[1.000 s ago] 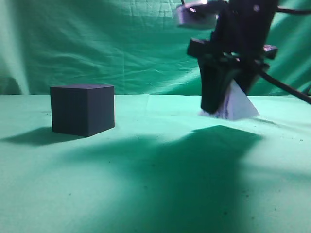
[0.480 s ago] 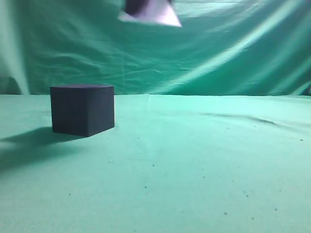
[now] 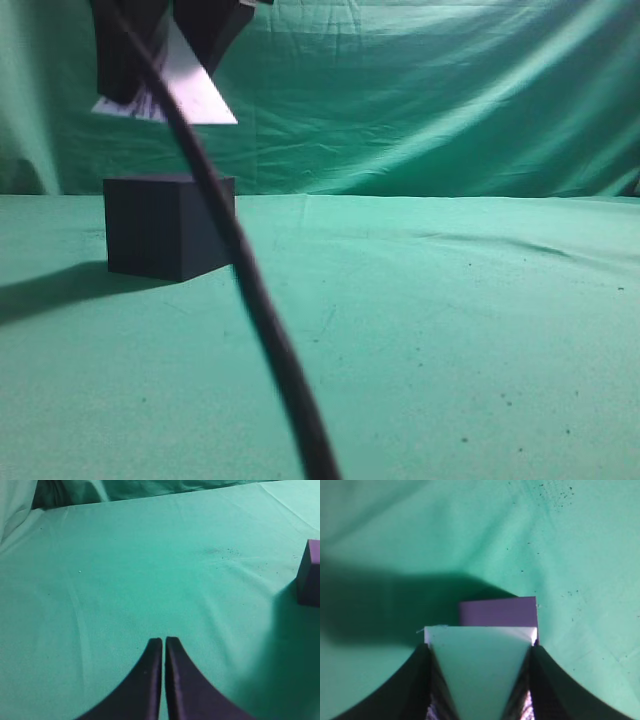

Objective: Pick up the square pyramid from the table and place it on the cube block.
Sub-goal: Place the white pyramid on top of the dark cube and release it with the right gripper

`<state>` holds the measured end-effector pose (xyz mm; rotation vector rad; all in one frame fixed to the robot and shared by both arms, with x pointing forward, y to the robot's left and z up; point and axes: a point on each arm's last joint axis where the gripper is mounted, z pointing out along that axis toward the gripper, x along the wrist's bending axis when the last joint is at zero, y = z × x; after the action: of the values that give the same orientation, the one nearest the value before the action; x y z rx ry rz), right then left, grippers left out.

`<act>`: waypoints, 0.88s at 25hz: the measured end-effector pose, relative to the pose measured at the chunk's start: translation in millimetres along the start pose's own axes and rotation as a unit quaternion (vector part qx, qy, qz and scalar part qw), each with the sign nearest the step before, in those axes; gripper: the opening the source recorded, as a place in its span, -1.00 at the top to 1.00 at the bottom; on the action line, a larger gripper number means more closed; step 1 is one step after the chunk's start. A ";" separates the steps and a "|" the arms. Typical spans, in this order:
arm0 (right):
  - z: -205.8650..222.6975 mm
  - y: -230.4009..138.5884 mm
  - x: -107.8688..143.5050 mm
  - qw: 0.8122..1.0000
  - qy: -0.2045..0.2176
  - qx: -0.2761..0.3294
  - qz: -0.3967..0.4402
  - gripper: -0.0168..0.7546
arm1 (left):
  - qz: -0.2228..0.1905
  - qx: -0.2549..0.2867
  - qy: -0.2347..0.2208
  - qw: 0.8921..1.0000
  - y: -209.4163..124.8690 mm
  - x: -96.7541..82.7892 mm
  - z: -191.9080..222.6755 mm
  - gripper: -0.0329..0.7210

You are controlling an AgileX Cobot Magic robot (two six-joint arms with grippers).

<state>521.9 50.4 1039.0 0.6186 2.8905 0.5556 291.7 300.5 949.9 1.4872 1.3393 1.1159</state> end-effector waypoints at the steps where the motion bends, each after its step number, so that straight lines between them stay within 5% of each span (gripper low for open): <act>1: 3.0 0.5 -0.7 1.000 -0.002 -0.001 -0.002 -0.02 | 0.000 0.000 0.000 1.000 0.0 0.0 0.0 0.91; 22: 34.3 2.1 -7.4 0.999 -0.028 0.001 -0.022 -0.02 | 0.000 0.000 0.000 1.000 0.0 0.0 0.0 0.91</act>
<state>536.3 60.2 1008.6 0.5604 2.8460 0.5211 291.7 300.5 949.9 1.4872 1.3393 1.1159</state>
